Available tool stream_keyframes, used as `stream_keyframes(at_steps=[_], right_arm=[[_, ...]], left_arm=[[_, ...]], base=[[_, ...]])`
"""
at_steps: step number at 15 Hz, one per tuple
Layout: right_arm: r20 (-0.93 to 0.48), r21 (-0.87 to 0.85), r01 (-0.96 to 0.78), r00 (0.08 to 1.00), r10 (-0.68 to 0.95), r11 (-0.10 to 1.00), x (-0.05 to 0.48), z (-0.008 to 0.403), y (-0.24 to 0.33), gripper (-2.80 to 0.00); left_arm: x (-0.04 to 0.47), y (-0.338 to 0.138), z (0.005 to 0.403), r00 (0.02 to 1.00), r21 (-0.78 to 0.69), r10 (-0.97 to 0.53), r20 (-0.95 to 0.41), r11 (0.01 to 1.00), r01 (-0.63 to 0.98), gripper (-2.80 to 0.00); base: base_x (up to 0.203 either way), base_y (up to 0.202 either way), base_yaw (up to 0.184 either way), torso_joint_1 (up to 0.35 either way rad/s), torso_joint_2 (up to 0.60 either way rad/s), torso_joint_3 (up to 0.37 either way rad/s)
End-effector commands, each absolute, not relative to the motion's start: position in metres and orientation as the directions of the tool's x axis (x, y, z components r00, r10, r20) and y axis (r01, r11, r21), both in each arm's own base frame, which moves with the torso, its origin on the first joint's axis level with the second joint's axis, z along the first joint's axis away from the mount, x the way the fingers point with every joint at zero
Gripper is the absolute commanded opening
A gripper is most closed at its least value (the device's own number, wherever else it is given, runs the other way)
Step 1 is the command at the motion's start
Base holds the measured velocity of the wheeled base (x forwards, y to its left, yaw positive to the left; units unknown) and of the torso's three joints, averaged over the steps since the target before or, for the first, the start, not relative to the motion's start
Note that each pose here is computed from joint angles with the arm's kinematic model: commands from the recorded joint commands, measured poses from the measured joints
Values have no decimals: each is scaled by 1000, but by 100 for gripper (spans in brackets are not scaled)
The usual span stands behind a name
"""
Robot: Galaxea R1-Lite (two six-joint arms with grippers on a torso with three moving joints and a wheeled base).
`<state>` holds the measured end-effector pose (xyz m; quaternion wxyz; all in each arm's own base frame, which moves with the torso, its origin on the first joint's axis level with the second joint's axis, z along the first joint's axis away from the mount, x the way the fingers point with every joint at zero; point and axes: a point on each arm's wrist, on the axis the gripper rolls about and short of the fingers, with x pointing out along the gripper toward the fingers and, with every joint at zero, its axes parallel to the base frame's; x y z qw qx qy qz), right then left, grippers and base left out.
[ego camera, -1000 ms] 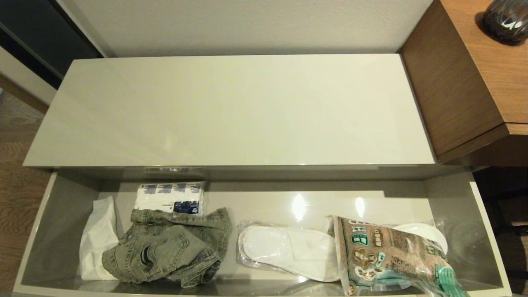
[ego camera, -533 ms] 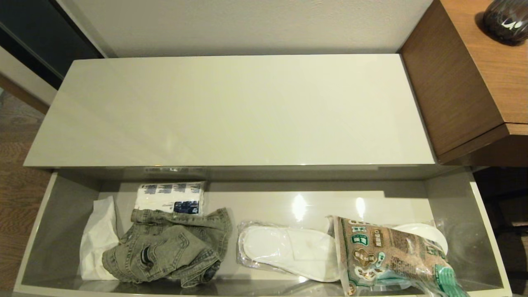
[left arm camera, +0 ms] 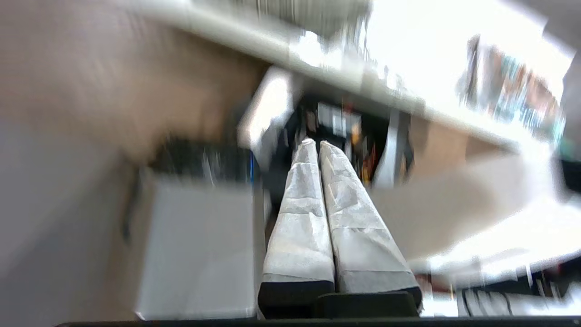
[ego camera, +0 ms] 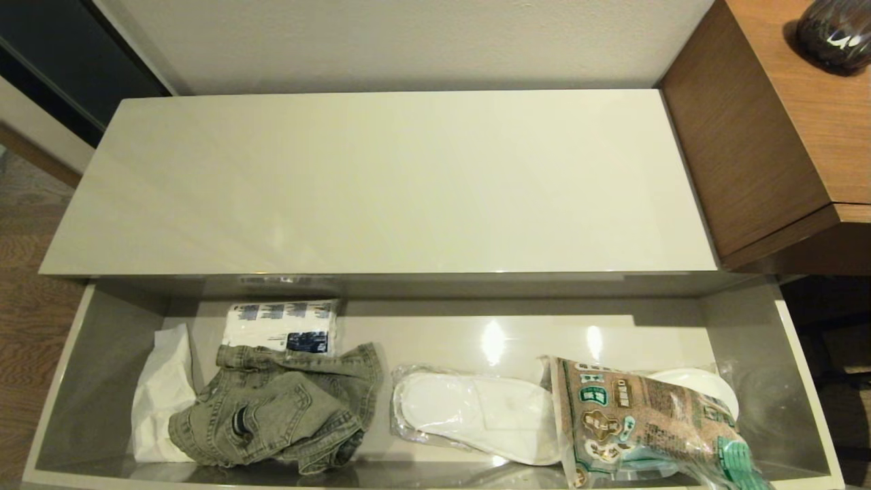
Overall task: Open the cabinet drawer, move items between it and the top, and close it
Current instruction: Take out the disposable slippers from the drawer
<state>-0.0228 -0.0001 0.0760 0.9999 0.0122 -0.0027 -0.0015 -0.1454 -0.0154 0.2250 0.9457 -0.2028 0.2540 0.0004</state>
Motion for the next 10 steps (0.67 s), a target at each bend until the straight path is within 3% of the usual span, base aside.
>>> stream_keyframes(at_steps=[1, 6, 10], right_arm=[[5, 25, 3, 1000, -3, 1000, -23, 76, 0, -280], [5, 25, 3, 1000, -3, 1000, -23, 76, 0, -280], [5, 25, 3, 1000, -3, 1000, -23, 76, 0, -280]], left_arm=[[-148, -13, 248, 903, -357, -40, -428, 926, -128, -280], [-184, -7, 268, 938, -305, 123, -324, 925, -227, -280], [-202, 15, 242, 947, -295, 120, -297, 932, -211, -280]], base=[[0, 0, 0, 0, 0, 0], [0, 0, 0, 0, 0, 0], [0, 0, 0, 0, 0, 0]])
